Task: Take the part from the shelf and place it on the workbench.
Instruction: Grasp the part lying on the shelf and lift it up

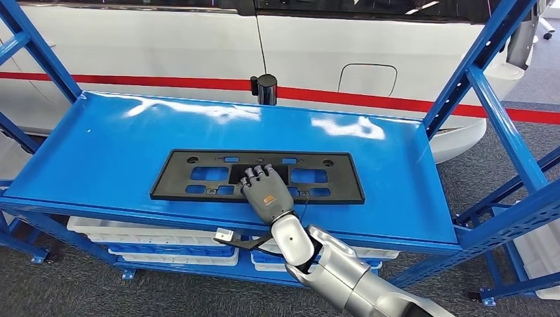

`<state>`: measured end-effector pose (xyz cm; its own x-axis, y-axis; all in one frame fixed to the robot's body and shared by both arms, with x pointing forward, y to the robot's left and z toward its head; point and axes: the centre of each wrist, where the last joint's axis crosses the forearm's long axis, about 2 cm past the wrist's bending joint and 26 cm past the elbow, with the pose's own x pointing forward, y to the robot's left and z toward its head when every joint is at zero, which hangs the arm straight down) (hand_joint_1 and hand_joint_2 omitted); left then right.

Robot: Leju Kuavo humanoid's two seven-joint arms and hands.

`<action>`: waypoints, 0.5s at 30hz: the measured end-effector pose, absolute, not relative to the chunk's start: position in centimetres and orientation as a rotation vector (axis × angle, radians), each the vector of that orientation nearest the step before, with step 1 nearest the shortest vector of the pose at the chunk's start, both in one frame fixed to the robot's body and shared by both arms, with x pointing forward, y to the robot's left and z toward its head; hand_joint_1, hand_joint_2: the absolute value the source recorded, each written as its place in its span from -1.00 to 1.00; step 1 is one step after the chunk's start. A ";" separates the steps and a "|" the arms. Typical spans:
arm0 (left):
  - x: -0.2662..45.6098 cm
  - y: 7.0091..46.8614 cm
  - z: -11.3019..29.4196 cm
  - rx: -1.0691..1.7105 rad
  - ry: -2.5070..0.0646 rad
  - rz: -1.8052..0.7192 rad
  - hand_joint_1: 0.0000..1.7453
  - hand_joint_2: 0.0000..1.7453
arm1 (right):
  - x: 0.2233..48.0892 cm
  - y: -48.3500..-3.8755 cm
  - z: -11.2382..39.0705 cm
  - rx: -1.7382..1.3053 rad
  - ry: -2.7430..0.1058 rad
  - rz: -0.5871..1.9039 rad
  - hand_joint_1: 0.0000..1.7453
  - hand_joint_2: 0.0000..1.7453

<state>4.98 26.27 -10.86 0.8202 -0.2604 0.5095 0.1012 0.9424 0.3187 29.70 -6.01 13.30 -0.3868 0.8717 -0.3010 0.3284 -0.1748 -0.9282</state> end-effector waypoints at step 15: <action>4.9 26.3 -10.9 0.281 -0.584 -0.202 -1.00 1.00 | 29.7 -5.9 13.9 -1.317 -1.784 1.525 1.00 1.00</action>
